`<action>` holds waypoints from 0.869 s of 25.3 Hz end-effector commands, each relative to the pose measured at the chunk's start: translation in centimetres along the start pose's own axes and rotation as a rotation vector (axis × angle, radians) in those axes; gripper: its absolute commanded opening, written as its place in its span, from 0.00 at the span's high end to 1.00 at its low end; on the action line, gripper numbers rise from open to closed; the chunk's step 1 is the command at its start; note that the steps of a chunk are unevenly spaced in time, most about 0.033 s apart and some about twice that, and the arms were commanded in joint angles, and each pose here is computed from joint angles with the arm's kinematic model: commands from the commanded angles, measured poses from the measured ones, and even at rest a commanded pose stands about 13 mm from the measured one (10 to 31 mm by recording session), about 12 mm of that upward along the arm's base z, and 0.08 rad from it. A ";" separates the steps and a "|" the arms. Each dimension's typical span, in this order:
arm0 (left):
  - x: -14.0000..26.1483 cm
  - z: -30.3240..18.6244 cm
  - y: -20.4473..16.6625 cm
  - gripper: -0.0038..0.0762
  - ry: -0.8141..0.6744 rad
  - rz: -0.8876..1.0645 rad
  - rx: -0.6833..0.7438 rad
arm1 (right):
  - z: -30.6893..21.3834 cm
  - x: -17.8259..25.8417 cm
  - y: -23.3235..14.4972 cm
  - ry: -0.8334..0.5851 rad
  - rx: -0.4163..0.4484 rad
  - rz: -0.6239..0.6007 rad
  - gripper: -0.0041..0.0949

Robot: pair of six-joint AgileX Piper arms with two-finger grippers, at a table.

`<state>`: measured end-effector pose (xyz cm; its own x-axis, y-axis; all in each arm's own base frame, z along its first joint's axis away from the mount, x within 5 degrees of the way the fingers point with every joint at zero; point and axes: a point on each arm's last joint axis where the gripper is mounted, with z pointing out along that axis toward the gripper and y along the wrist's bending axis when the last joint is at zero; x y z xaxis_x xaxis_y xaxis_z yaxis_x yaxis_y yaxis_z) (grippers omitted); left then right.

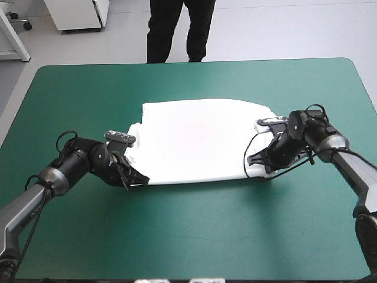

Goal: Fold the cloth

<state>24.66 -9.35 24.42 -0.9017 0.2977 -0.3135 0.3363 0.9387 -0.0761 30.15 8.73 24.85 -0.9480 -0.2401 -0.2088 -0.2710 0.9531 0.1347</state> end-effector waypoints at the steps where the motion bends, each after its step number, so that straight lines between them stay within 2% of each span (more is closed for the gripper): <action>1: 1.2 -1.2 -0.3 0.96 -0.040 -0.012 0.023 | -0.8 1.5 1.0 0.003 -0.005 -0.047 0.98; 6: 3.1 -1.0 -0.4 0.96 -0.015 -0.023 0.037 | 0.4 3.4 1.9 0.100 -0.022 -0.070 0.98; 15: 5.1 -0.7 -0.5 0.96 0.003 -0.036 0.049 | 0.6 5.7 2.1 0.145 -0.045 -0.050 0.97; 17: 5.1 -0.7 -0.5 0.96 0.000 -0.041 0.055 | 0.6 5.8 2.1 0.159 -0.046 -0.050 0.93; 19: 5.1 -0.8 -0.5 0.91 0.013 -0.038 0.056 | 0.5 5.9 2.1 0.177 -0.048 -0.056 0.77; 20: 5.2 -0.9 -0.6 0.79 0.031 -0.037 0.058 | 0.2 5.9 2.1 0.189 -0.045 -0.061 0.64; 21: 5.2 -1.0 -0.6 0.73 0.041 -0.036 0.059 | 0.0 5.7 2.1 0.190 -0.044 -0.064 0.58; 22: 5.2 -1.2 -0.6 0.62 0.053 -0.035 0.061 | -0.5 5.6 2.2 0.189 -0.043 -0.069 0.51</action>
<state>19.40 -8.03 22.38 -0.9334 0.2764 -0.2288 0.3116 0.9405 -0.1353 24.26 9.38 22.16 -0.9482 -0.3175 0.0098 -0.3114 0.9352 0.1688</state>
